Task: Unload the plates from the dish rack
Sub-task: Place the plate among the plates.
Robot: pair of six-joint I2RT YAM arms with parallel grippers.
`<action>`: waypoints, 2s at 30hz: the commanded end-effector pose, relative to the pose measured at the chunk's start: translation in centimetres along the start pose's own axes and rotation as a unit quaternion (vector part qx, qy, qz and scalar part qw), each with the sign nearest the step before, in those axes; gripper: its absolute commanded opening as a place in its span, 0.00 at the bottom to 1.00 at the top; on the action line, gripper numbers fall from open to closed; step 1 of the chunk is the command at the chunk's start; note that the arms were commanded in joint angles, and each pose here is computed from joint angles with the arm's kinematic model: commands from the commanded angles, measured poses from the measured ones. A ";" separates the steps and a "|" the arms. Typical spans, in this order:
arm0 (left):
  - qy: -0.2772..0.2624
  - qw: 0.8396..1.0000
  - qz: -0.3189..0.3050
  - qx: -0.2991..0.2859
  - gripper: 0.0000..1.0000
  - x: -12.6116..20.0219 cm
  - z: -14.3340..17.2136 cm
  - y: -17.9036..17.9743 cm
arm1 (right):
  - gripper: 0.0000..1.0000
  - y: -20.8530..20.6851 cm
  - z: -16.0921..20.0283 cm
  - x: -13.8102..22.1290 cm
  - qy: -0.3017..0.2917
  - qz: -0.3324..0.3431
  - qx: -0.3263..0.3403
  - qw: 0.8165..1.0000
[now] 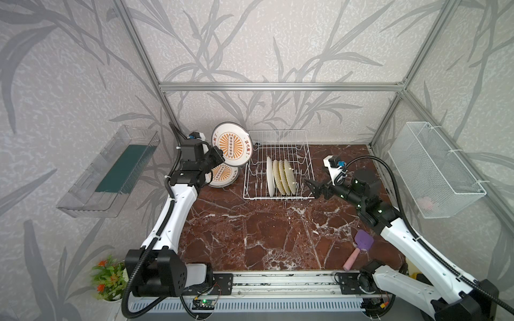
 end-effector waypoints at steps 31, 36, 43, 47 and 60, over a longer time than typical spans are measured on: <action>-0.033 0.988 -0.050 0.139 0.00 -6.0 2.9 11.8 | 0.99 1.4 0.6 -1.4 -0.002 -0.037 0.014 0.999; -0.025 0.986 -0.025 0.164 0.00 -7.6 3.8 13.0 | 0.99 1.3 0.7 -1.8 0.001 -0.039 0.011 0.999; -0.008 0.985 -0.039 0.167 0.00 -9.1 4.5 14.3 | 0.99 1.3 0.8 -2.0 0.002 -0.036 0.015 0.999; 0.003 0.984 -0.043 0.175 0.00 -10.1 5.2 15.0 | 0.99 1.2 1.0 -2.2 0.006 -0.037 0.014 0.999; 0.012 0.980 -0.062 0.190 0.07 -11.1 5.9 17.0 | 0.99 1.0 1.1 -2.5 0.010 -0.033 0.019 0.999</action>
Point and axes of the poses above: each gripper's point midway between its finger pads, its own x axis back along the fingers, its own y axis along the line the jaws close on, z = x × y, the point moved 6 cm from there along x, back along the fingers, and after that the axes turned 5 degrees about -x, right-handed, at the moved point
